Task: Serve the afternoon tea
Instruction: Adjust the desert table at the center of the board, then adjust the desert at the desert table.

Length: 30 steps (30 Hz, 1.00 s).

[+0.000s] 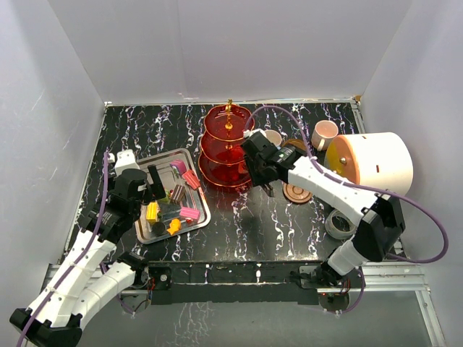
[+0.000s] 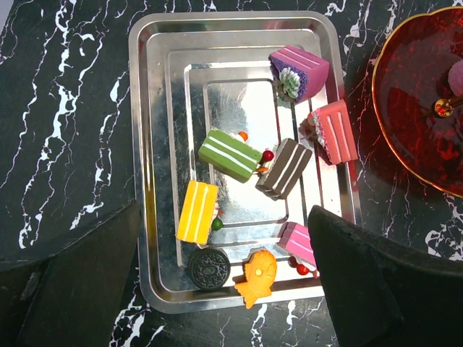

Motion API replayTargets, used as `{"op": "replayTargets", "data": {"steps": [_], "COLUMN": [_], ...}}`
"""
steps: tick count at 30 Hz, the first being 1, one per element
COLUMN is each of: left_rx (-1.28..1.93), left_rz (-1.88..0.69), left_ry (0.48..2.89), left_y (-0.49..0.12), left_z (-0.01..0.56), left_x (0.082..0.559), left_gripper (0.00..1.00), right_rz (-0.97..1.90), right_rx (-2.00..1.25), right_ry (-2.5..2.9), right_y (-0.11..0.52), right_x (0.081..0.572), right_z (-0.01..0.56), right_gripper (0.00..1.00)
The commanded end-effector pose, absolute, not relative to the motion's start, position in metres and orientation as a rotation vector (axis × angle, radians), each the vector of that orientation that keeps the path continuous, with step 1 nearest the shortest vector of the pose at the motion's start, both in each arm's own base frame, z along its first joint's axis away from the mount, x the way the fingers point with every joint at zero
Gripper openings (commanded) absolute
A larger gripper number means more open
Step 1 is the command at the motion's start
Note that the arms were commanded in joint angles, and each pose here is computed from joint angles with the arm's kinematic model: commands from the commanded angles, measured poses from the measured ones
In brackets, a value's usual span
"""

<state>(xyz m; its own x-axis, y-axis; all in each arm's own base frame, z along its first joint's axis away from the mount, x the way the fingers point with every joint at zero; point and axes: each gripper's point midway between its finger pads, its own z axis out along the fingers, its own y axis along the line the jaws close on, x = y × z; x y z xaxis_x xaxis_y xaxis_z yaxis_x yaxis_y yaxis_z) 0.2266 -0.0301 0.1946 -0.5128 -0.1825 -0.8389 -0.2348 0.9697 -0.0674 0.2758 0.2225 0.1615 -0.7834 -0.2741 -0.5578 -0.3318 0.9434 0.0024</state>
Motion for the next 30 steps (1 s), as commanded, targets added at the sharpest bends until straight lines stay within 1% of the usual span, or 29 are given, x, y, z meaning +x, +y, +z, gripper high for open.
{"op": "replayTargets", "data": {"steps": [1, 8, 15, 23, 30], "left_rx": [-0.313, -0.312, -0.314, -0.310, -0.309], "left_rz": [0.091, 0.094, 0.102, 0.111, 0.115], "left_ry": [2.105, 2.108, 2.113, 2.125, 2.131], "left_y": [-0.025, -0.025, -0.025, -0.025, -0.025], "left_z": [0.196, 0.195, 0.193, 0.191, 0.189], "left_x": [0.228, 0.228, 0.228, 0.229, 0.230], "left_gripper": [0.99, 0.99, 0.99, 0.99, 0.99], "right_rz": [-0.170, -0.363, -0.457, -0.295, -0.120], "right_rx": [-0.459, -0.567, -0.676, -0.724, -0.720], "right_ry": [2.412, 2.368, 2.343, 2.370, 2.372], "right_y": [0.204, 0.214, 0.230, 0.257, 0.278], "right_x": [0.296, 0.295, 0.284, 0.273, 0.268], "right_z": [0.178, 0.167, 0.158, 0.159, 0.168], "right_gripper": [0.27, 0.27, 0.33, 0.40, 0.43]}}
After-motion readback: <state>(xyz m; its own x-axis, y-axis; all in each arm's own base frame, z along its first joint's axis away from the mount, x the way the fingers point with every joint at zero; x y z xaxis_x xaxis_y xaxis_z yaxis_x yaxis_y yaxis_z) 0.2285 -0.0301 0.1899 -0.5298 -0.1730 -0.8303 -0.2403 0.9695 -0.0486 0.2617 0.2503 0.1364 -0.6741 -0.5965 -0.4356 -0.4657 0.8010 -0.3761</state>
